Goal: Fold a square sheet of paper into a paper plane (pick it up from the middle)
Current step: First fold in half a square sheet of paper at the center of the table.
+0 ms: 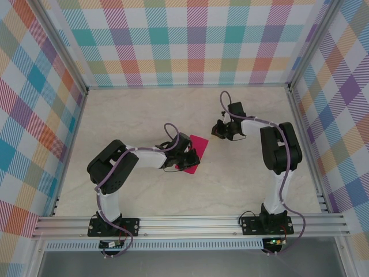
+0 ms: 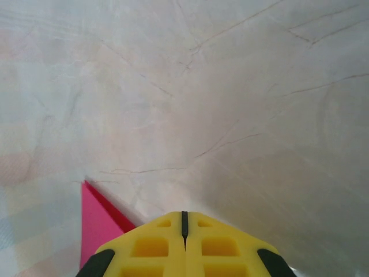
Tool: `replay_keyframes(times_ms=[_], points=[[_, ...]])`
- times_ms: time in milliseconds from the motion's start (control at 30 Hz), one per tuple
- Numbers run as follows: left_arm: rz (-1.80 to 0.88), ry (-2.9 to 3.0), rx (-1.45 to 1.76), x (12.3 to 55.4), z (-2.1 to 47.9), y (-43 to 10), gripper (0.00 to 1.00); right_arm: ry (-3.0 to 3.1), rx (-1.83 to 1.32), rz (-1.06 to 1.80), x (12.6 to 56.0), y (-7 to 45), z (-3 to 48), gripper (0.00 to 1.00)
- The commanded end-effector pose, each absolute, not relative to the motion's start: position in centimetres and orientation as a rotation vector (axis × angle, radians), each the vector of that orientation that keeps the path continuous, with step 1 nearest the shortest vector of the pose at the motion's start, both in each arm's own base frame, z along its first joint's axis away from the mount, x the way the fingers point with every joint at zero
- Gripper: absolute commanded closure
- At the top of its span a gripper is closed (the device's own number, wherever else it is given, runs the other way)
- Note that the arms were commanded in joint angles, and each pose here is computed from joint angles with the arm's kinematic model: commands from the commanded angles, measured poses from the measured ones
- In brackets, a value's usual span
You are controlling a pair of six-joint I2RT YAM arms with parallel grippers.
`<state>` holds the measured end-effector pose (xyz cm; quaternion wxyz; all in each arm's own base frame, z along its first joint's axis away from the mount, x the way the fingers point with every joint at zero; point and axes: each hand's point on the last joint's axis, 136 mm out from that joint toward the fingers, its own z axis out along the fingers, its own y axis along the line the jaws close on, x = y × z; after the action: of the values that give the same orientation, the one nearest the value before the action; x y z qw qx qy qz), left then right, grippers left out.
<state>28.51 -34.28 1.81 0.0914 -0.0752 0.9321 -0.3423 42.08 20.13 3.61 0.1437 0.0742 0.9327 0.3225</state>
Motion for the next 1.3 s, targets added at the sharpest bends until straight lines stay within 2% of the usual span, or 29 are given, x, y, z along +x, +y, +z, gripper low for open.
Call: replay_keyframes(times_ms=[0,167,300,800,1267], points=[[-0.721,3.049,-0.316,23.4,-4.0,-29.7,1.0,2.639,0.15,1.049,39.8,21.6,6.8,0.96],[-0.729,3.043,-0.311,23.7,-4.0,-29.9,1.0,2.691,0.113,1.248,34.8,24.3,6.1,0.96],[-0.731,3.046,-0.303,23.7,-4.0,-30.0,1.0,2.74,0.049,1.303,32.6,26.2,5.0,0.96],[-0.769,3.069,-0.196,22.8,-4.0,-30.1,1.0,2.941,0.141,1.126,32.2,25.3,0.3,0.96],[-0.823,3.116,-0.016,20.5,-3.1,-29.6,1.0,3.049,0.232,0.933,32.1,23.7,-1.5,0.97]])
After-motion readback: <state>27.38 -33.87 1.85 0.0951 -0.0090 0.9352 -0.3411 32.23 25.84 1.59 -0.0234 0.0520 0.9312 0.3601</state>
